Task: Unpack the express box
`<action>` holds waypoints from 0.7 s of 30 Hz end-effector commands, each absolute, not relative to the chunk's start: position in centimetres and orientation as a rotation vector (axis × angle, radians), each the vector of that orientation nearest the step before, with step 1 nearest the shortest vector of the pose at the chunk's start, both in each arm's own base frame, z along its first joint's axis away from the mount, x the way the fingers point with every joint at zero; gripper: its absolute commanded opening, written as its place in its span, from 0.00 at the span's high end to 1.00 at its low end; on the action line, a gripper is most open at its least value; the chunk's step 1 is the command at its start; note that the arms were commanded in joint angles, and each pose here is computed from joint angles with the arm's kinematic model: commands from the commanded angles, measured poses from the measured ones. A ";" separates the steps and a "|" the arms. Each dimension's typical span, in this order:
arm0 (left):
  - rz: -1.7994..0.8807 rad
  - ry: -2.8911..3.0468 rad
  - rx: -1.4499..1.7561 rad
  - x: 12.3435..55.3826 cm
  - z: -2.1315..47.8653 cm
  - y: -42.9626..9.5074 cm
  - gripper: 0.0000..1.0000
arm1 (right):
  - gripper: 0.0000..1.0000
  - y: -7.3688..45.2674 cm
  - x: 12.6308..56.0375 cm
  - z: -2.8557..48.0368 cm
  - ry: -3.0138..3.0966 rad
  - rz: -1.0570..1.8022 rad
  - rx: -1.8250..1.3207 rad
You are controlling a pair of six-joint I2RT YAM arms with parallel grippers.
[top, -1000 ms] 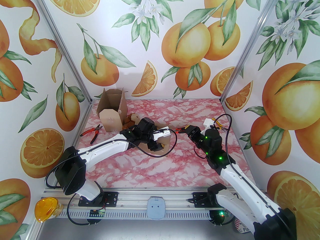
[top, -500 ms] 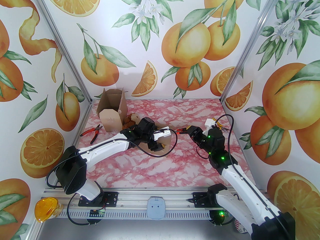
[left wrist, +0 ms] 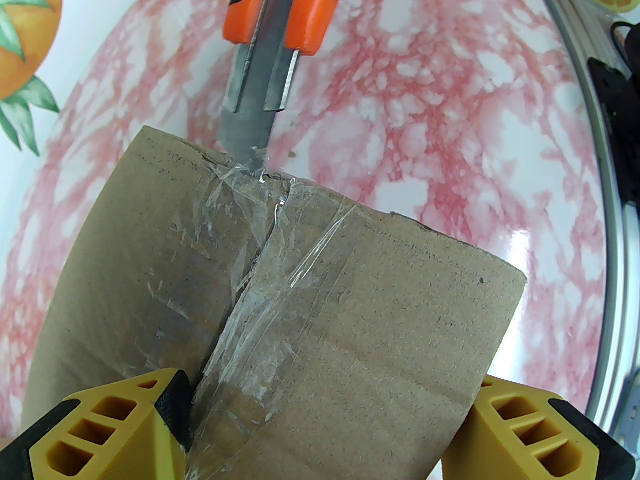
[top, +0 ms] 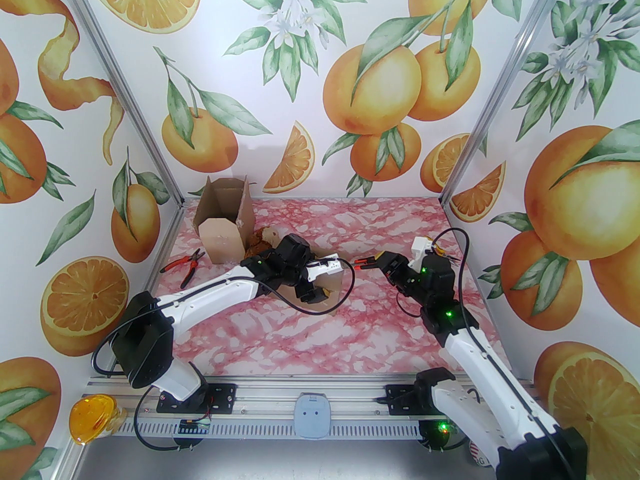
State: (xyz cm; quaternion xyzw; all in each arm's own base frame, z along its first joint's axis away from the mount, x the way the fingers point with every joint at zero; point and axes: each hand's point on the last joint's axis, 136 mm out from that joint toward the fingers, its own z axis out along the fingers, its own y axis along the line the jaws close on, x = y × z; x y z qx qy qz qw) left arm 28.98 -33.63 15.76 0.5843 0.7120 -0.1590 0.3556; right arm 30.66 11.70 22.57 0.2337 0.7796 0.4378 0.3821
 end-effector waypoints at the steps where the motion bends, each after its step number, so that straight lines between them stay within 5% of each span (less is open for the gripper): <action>1: -0.282 1.957 1.346 33.0 15.5 -31.1 0.20 | 1.00 14.1 27.9 21.4 2.149 1.252 0.500; 21: -0.563 1.818 1.513 28.1 17.0 -33.7 0.19 | 1.00 11.6 31.0 24.8 1.949 1.131 0.557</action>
